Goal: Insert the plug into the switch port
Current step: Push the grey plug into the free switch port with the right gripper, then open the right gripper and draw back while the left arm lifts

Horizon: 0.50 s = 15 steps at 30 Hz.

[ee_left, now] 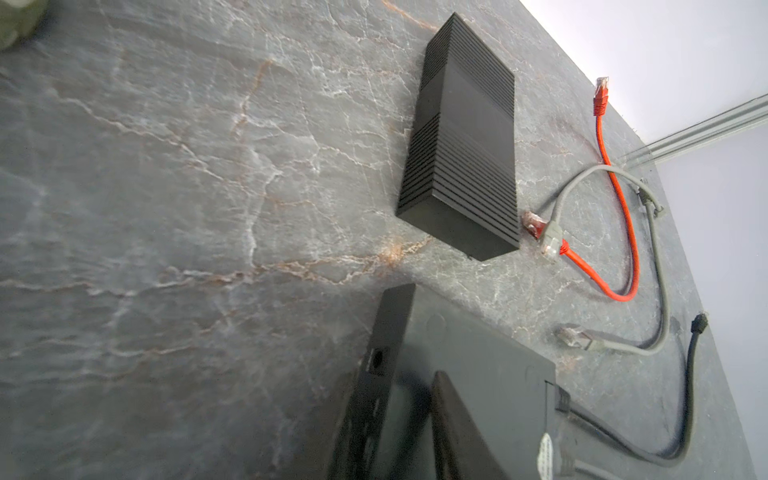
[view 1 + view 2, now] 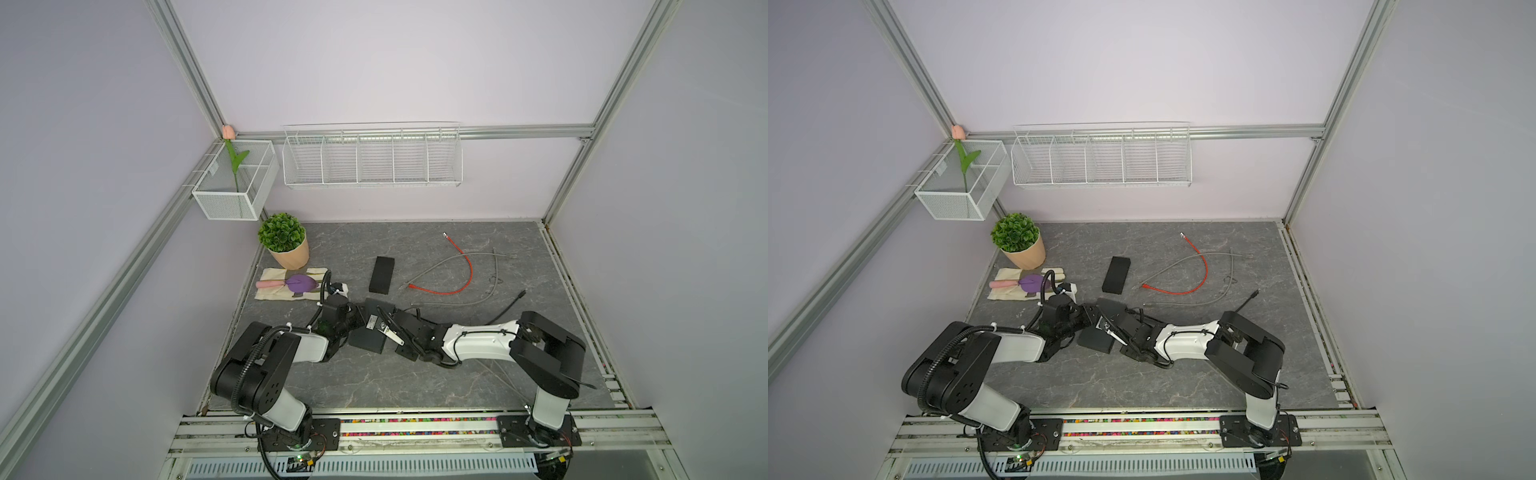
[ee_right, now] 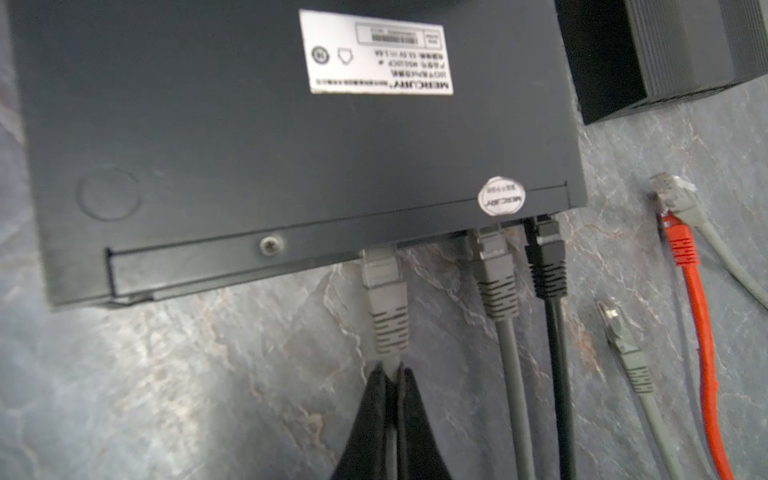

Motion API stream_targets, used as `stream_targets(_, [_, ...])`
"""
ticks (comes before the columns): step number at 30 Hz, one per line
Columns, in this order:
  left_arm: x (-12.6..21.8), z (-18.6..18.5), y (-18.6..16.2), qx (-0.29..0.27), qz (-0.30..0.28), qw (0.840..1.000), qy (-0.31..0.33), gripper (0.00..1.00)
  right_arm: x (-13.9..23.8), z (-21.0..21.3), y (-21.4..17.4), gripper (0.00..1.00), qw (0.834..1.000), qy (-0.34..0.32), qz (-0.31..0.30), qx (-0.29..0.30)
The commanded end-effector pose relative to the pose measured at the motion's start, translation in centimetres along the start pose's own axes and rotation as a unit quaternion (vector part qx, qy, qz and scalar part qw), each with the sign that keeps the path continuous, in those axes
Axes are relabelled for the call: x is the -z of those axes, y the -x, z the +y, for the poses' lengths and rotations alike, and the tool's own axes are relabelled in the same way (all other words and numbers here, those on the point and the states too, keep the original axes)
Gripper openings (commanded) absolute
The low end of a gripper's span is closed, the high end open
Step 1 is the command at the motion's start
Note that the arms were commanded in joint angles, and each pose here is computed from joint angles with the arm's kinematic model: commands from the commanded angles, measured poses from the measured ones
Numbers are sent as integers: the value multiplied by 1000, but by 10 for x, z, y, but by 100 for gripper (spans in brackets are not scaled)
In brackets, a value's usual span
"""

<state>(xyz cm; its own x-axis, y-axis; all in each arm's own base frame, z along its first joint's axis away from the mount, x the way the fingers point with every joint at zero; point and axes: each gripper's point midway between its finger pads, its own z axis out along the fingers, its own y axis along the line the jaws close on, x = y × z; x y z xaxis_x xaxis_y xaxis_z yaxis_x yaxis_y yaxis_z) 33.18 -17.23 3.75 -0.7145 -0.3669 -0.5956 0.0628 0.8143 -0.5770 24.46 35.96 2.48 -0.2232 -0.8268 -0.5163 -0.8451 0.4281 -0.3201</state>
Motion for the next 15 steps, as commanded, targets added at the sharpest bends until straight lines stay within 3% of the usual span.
stream_targets(1, [2, -37, -77, 5, 151, 985, -79, 31, 45, -8, 137, 7, 966, 24, -252, -45])
stream_targets(15, [7, -46, -71, -7, 144, 986, -78, 30, 50, -12, 140, 7, 965, 25, -257, -47])
